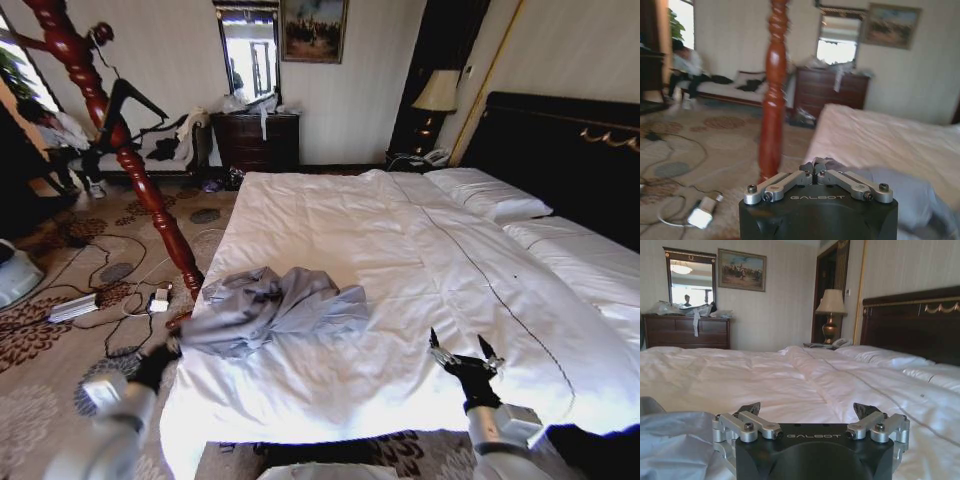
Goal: Pick up the clothes from the bed and hang them on the clothes hanger.
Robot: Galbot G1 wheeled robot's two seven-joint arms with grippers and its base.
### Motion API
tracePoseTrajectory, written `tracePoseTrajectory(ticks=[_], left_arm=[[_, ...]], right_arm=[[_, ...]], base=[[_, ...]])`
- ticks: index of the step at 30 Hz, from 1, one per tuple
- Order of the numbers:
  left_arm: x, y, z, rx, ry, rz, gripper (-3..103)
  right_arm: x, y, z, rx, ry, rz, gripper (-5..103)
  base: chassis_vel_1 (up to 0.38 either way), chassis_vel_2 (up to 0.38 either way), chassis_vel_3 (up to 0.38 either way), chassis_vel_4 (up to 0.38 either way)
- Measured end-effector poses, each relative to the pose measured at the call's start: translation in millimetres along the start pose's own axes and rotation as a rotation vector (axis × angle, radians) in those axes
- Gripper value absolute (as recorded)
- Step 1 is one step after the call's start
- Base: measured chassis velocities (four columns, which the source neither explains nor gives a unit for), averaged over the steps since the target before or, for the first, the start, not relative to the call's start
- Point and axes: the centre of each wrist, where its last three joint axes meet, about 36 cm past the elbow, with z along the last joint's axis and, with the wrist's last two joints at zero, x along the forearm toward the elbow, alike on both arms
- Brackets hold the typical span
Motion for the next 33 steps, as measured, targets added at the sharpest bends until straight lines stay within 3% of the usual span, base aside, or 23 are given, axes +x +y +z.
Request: tracePoseTrajectory(ticks=[4, 9, 13, 17, 19, 20, 24, 30, 33], left_arm=[[4, 10.7, -1, 0.008, 0.025, -0.031, 0], [27, 22.5, 43, -0.068, 0.159, -0.078, 0], [30, 19.5, 60, -0.090, 0.202, -0.074, 0], [35, 23.0, 73, -0.121, 0.232, -0.085, 0], [39, 25.1, 76, -0.128, 0.236, -0.097, 0], [39, 25.1, 76, -0.128, 0.236, -0.097, 0], [39, 21.6, 64, -0.150, 0.201, -0.083, 0], [15, 3.5, 32, -0.219, 0.136, -0.004, 0], [-35, -21.4, -29, -0.302, 0.050, 0.129, 0]], right_arm=[[-8, -4, -4, -0.063, 0.021, -0.018, 100], [-36, -13, -30, -0.156, 0.076, -0.105, 100], [-51, -19, -54, -0.227, 0.121, -0.165, 100], [-72, -20, -64, -0.174, 0.117, -0.228, 100], [-83, -16, -59, -0.092, 0.105, -0.272, 100], [-83, -16, -59, -0.092, 0.105, -0.272, 100], [-90, -9, -36, 0.075, 0.062, -0.327, 100], [-81, -7, -21, 0.073, 0.078, -0.319, 100], [-74, -9, -17, 0.057, 0.085, -0.287, 100]], base=[[0.000, 0.000, 0.000, 0.000], [0.000, 0.000, 0.000, 0.000], [0.000, 0.000, 0.000, 0.000], [0.000, 0.000, 0.000, 0.000], [0.000, 0.000, 0.000, 0.000], [0.000, 0.000, 0.000, 0.000], [0.000, 0.000, 0.000, 0.000], [0.000, 0.000, 0.000, 0.000], [0.000, 0.000, 0.000, 0.000]])
